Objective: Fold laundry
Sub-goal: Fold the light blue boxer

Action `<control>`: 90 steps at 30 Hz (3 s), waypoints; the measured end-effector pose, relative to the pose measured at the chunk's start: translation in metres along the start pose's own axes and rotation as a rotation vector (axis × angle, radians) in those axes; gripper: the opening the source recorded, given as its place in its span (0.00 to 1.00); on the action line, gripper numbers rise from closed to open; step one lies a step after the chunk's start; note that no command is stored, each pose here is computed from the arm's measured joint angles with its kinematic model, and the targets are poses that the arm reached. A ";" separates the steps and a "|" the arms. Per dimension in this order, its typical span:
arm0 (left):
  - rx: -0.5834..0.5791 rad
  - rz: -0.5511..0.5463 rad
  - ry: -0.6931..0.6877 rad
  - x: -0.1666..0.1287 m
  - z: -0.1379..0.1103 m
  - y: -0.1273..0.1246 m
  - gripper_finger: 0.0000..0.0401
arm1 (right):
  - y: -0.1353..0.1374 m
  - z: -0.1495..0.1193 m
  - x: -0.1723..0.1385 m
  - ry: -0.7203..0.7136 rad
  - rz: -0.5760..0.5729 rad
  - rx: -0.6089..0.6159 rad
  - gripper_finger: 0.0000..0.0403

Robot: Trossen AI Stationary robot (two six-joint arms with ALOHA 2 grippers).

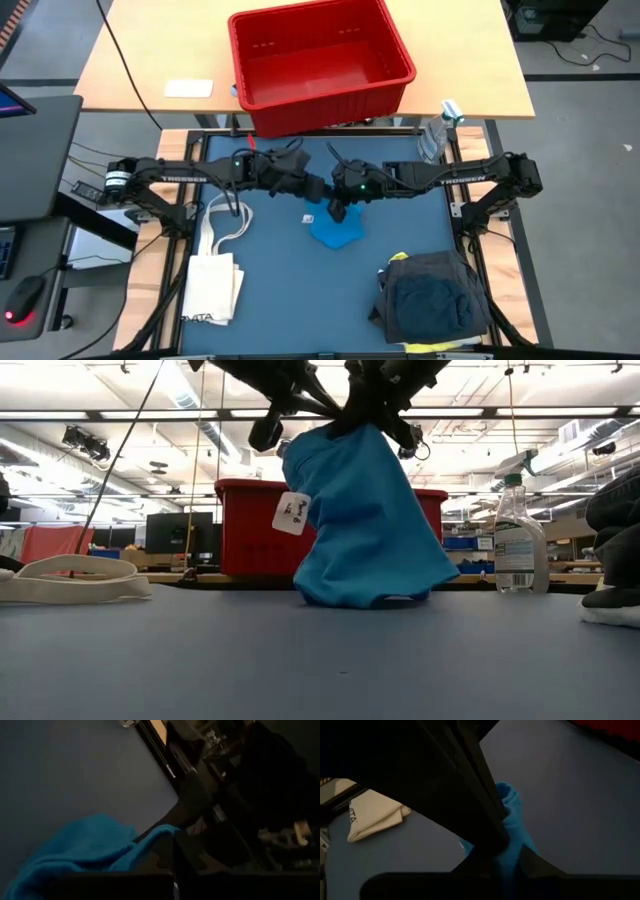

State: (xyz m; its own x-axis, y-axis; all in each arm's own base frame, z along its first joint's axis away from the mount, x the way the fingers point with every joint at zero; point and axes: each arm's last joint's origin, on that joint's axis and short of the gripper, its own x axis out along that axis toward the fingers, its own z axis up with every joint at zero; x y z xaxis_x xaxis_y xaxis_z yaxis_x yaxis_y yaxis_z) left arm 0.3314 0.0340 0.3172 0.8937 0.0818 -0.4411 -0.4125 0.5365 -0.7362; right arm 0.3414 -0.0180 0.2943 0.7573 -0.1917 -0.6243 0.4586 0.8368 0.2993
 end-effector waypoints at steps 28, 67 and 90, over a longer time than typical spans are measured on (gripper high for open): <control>0.670 0.054 -0.201 -0.051 0.051 0.012 0.92 | -0.025 0.052 -0.085 -0.389 0.050 0.012 0.05; 0.499 -0.208 0.276 -0.010 -0.099 0.061 0.11 | 0.038 -0.121 0.036 0.113 0.345 0.201 0.05; 0.142 0.308 0.283 0.002 -0.118 0.124 0.23 | -0.047 -0.112 0.113 0.289 0.281 0.478 0.36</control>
State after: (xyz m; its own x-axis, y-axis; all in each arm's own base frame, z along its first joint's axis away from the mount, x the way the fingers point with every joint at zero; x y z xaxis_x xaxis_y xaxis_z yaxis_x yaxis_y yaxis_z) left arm 0.2611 0.0017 0.1645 0.6414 0.0332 -0.7665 -0.6058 0.6349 -0.4795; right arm 0.3535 -0.0214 0.1294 0.7538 0.2050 -0.6243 0.4678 0.4998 0.7290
